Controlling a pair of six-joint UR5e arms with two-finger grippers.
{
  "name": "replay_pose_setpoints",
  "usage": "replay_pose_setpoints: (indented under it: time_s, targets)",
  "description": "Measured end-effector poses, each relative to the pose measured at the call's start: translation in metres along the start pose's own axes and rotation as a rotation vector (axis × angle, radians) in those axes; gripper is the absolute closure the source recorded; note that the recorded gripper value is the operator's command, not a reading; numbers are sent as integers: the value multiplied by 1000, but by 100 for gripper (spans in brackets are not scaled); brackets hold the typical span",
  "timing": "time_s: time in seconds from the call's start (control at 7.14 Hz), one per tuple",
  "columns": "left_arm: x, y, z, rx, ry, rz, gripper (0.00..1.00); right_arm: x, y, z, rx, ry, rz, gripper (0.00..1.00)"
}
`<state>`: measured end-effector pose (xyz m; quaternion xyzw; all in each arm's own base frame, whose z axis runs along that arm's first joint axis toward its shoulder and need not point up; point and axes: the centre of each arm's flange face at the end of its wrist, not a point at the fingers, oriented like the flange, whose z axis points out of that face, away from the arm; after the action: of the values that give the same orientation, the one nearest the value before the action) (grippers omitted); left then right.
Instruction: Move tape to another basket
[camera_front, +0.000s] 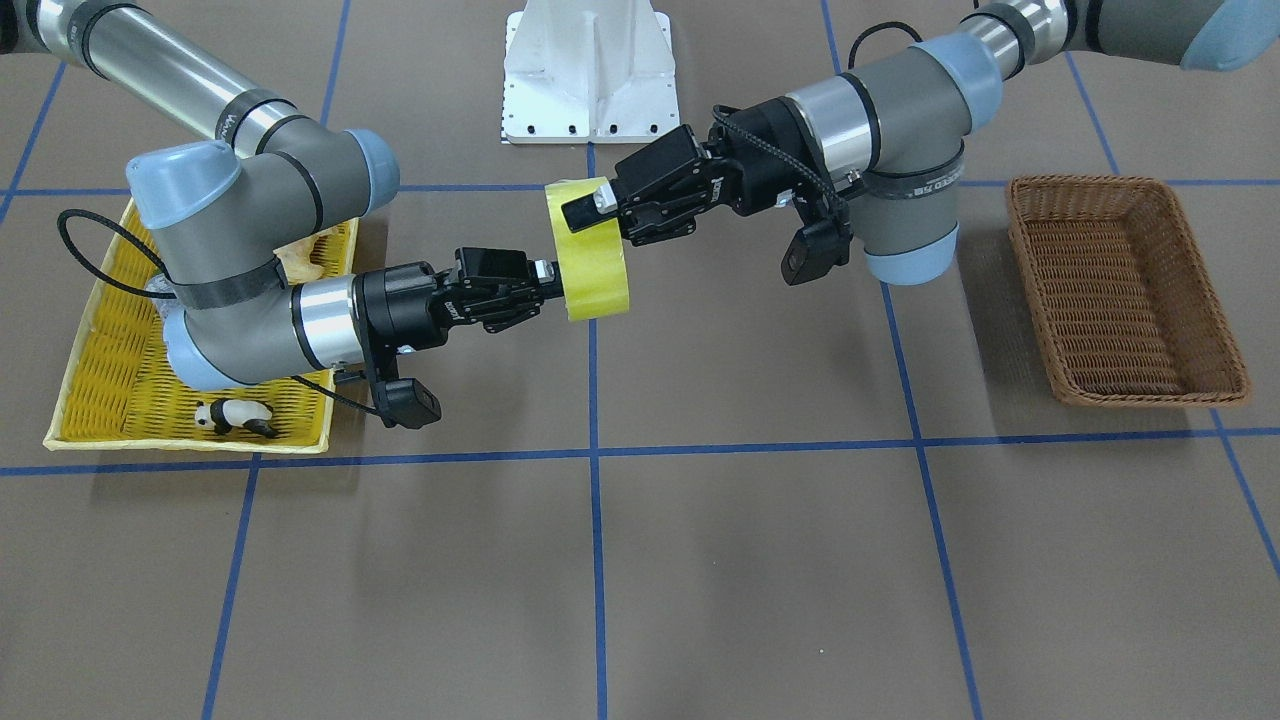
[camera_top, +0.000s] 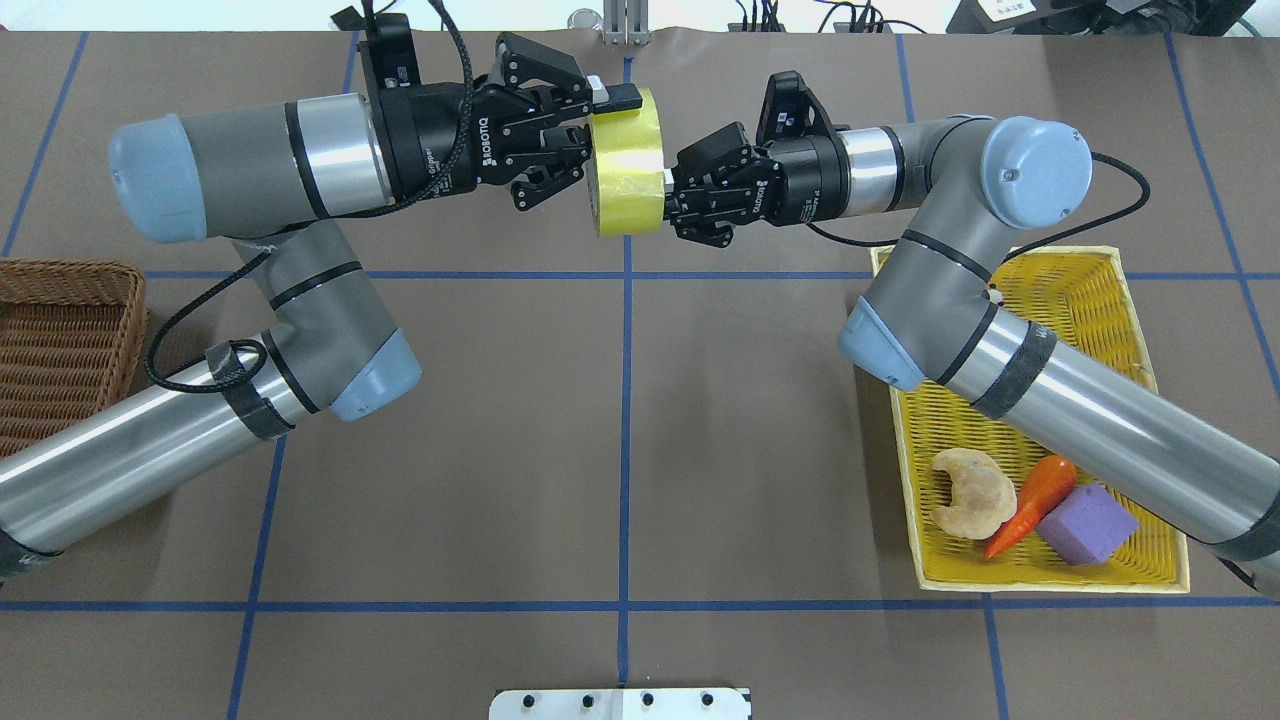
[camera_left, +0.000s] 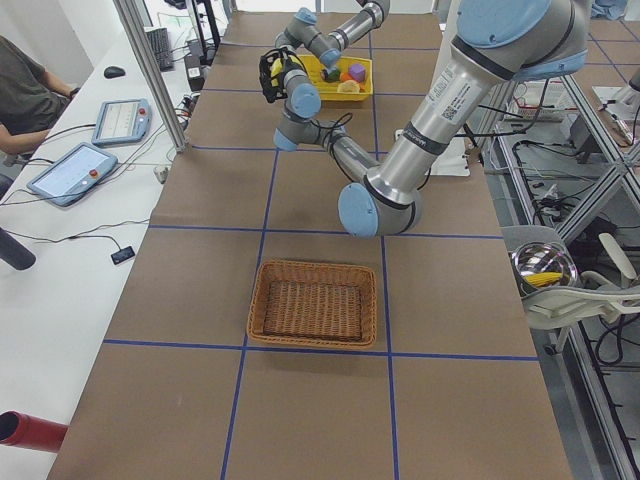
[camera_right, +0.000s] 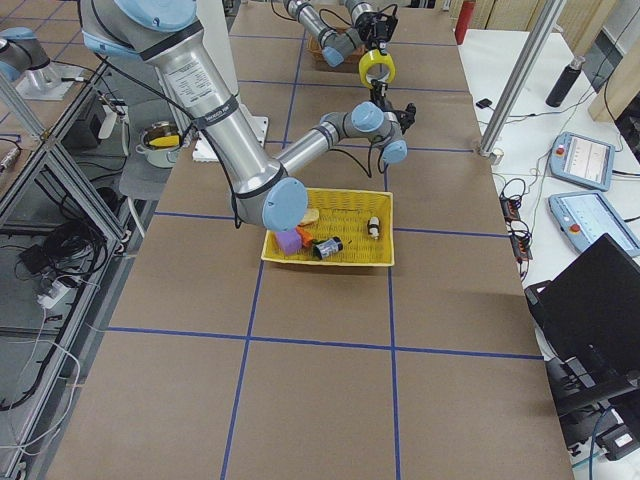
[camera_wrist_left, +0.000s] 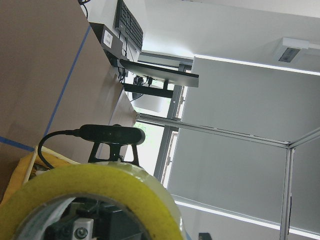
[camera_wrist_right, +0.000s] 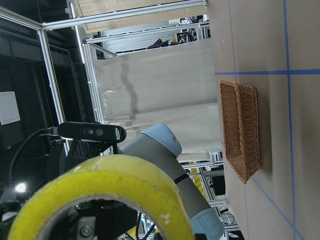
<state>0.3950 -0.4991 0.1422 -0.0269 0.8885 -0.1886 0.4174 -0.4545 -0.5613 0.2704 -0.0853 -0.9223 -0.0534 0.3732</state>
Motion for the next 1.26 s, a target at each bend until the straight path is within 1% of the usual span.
replay_pose_setpoints:
  time_s: [0.14, 0.28, 0.42, 0.7, 0.98, 1.12, 1.26]
  targets:
    - [0, 0, -1, 0, 1, 1, 100, 0, 0, -1, 1, 0, 2, 14]
    - [0, 0, -2, -1, 3, 3, 100, 2, 1, -2, 3, 2, 5, 11]
    - [-1, -1, -3, 0, 0, 2, 100, 0, 1, -2, 4, -2, 5, 1]
    - [-7, -2, -11, -8, 8, 4, 100, 0, 3, -10, 20, -14, 10, 1]
    - [-13, -4, -25, -18, 20, 6, 100, 4, 11, -38, 40, 0, 11, 2]
    - [-14, -9, -36, -12, 22, 9, 100, -2, 12, -59, 44, 23, -4, 4]
    - [-17, -22, -63, 15, 8, 22, 100, -13, 13, -86, 40, 65, -26, 4]
